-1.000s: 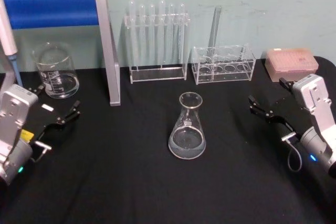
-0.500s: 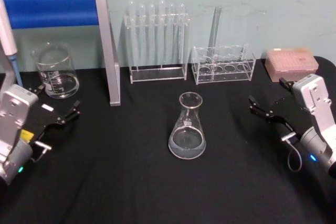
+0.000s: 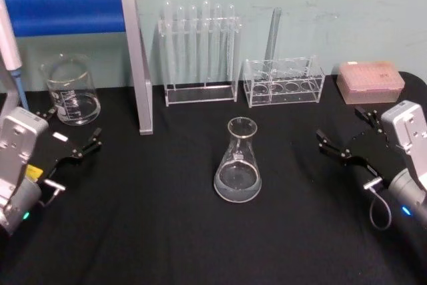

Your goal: Grasp the erlenmeyer flask with one hand, shake it three times, then place it back.

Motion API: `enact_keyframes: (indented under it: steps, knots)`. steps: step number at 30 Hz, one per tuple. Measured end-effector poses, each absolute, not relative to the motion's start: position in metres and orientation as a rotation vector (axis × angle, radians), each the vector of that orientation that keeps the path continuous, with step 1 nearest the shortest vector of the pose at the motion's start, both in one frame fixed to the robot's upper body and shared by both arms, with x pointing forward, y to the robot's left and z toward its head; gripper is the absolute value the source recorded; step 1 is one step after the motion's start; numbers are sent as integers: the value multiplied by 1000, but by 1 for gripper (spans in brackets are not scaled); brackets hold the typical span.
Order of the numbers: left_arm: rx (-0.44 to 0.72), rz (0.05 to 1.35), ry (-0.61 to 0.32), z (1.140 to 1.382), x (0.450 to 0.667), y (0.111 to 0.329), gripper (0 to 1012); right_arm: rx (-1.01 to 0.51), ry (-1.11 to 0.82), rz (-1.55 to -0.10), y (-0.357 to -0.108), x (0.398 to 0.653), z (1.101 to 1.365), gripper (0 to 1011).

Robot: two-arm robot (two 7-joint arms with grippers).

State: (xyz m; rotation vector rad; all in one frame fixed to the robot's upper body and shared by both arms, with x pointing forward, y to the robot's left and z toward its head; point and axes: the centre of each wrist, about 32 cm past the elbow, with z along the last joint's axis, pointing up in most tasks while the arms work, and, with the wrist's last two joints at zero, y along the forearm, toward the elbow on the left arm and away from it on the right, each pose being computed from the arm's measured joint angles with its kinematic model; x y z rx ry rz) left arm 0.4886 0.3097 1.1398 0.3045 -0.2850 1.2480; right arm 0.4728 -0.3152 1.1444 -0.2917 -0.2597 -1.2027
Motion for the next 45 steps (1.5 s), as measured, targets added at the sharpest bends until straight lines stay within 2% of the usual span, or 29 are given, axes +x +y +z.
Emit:
enact_keyframes:
  steps: [10, 20, 33, 45]
  knots:
    - [305, 1248, -285, 1140, 489, 310, 1001, -226, -187, -1117, -315, 449, 1155, 1000]
    - [305, 1248, -285, 1140, 489, 310, 1001, -163, -117, -1009, -303, 440, 1161, 1000]
    - [304, 1248, -285, 1140, 489, 310, 1001, -125, -14, -885, -287, 448, 1161, 1000]
    - [304, 1248, -285, 1140, 489, 310, 1001, -109, 15, -835, -269, 464, 1157, 1000]
